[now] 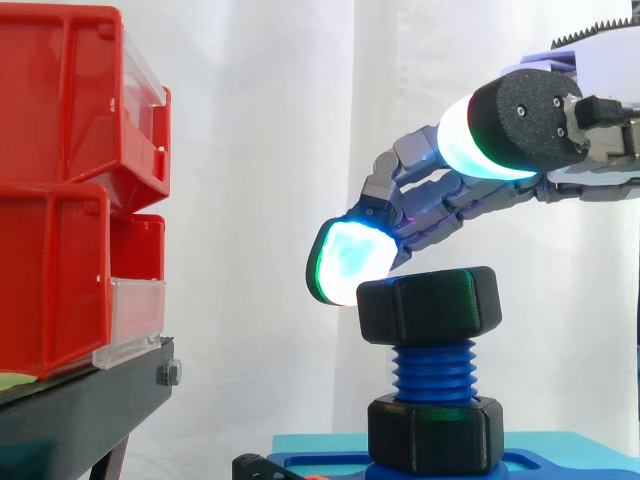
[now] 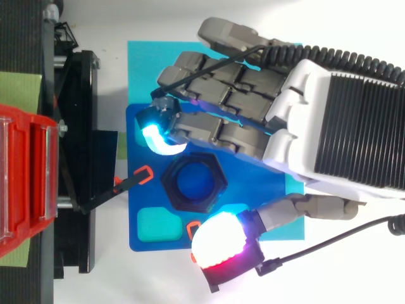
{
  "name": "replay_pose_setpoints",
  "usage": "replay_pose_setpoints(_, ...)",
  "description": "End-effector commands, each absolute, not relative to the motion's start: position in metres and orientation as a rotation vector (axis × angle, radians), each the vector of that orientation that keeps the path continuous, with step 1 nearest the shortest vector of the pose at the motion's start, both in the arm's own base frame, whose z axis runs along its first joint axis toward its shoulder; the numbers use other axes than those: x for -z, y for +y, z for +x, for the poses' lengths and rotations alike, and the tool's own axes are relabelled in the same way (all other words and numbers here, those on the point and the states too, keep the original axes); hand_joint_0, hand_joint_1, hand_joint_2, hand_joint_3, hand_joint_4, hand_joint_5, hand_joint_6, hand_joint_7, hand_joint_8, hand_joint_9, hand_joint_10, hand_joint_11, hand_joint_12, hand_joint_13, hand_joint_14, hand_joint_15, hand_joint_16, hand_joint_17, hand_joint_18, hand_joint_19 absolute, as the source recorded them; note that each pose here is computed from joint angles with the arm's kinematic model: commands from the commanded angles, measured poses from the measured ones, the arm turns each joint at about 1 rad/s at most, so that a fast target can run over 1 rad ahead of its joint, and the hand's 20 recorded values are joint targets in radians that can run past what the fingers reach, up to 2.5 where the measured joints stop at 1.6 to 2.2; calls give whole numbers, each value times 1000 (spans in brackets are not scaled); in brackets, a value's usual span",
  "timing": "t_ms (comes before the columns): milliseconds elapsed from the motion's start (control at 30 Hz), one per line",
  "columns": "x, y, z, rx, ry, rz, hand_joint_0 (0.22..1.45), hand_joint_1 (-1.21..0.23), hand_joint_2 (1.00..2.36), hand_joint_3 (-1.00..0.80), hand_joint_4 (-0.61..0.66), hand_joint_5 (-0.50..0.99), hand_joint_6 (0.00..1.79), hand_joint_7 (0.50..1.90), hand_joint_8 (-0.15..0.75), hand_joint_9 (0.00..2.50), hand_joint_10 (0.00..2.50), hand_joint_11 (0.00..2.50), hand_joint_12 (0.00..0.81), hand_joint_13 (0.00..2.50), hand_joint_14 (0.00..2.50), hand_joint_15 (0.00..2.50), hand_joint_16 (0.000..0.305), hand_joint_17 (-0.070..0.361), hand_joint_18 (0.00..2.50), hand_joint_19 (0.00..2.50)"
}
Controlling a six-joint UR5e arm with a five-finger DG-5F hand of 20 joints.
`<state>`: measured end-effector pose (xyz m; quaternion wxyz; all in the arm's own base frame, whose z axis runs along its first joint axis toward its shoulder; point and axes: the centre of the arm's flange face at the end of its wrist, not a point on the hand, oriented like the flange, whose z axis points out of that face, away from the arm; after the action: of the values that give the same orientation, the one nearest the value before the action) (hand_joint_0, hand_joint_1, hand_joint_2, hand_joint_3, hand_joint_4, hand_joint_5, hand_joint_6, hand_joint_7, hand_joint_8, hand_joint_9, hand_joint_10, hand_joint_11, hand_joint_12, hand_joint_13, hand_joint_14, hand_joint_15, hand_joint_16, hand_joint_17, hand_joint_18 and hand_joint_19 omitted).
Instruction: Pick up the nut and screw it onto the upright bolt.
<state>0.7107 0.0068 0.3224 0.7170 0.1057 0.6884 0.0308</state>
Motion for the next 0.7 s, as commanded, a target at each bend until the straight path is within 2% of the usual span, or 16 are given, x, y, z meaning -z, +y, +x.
replay_pose_setpoints(0, -322, 7, 711, -73, 1524, 229, 463, -137, 1000, -500, 189, -191, 503, 805, 236, 404, 0, 0, 320, 385, 0, 0, 41, 91, 104, 0)
replay_pose_setpoints(333, -323, 9, 711, -75, 1523, 228, 480, -190, 1000, -500, 251, -156, 503, 1046, 249, 482, 0, 0, 300, 458, 0, 0, 38, 85, 173, 1)
replay_pose_setpoints(667, -322, 11, 710, -76, 1527, 225, 501, -248, 1000, -500, 251, -123, 502, 1216, 255, 559, 0, 0, 284, 526, 0, 0, 35, 79, 262, 39)
